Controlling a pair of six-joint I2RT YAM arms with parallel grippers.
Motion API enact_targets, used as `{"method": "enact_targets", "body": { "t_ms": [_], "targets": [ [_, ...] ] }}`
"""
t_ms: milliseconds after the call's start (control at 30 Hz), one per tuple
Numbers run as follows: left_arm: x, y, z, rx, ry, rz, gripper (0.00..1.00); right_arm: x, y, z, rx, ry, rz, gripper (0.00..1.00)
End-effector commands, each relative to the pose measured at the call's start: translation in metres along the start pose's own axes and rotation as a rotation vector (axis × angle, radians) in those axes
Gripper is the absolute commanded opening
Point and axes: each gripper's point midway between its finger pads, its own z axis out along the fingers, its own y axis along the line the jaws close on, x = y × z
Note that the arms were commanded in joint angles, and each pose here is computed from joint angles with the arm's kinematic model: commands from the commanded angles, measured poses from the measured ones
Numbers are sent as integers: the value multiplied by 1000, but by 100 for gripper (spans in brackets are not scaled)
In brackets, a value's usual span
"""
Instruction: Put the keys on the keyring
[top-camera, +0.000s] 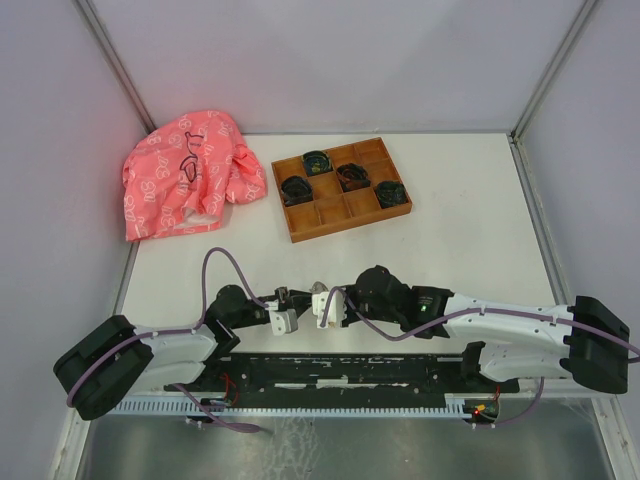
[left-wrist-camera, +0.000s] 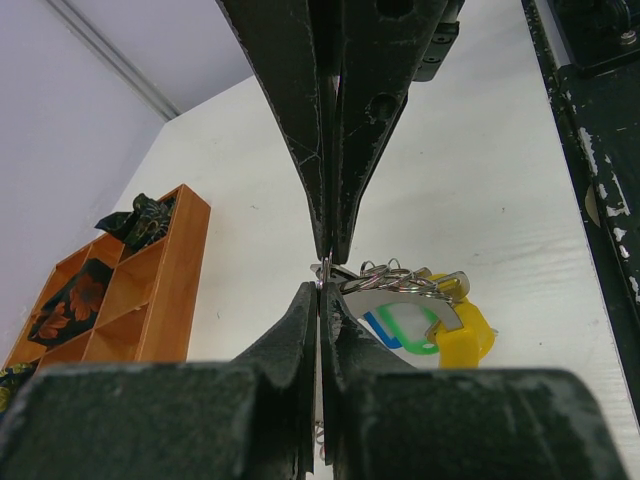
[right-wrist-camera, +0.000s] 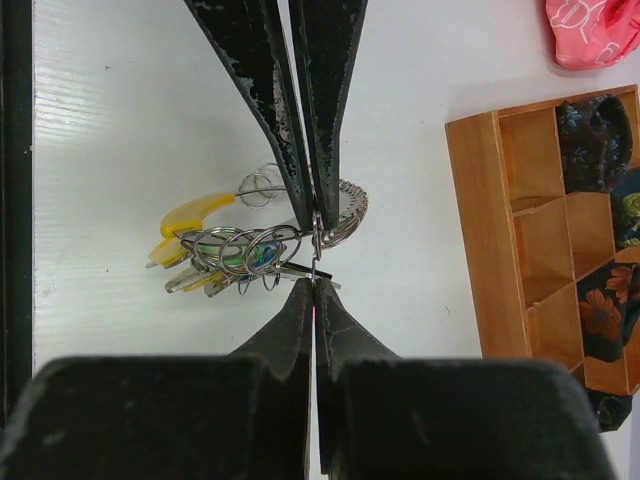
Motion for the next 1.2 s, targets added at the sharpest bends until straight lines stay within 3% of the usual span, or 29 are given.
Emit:
{"method": "enact_targets", "body": {
  "t_ms": [0,1167],
  "targets": [
    [-19,9,3,-23,-70,25,3,-24,-18,-2,62,-63,20,1],
    [-18,7,5,-6,-68,20,3,-35,-22,-6,72,-107,62,1]
  ]
}}
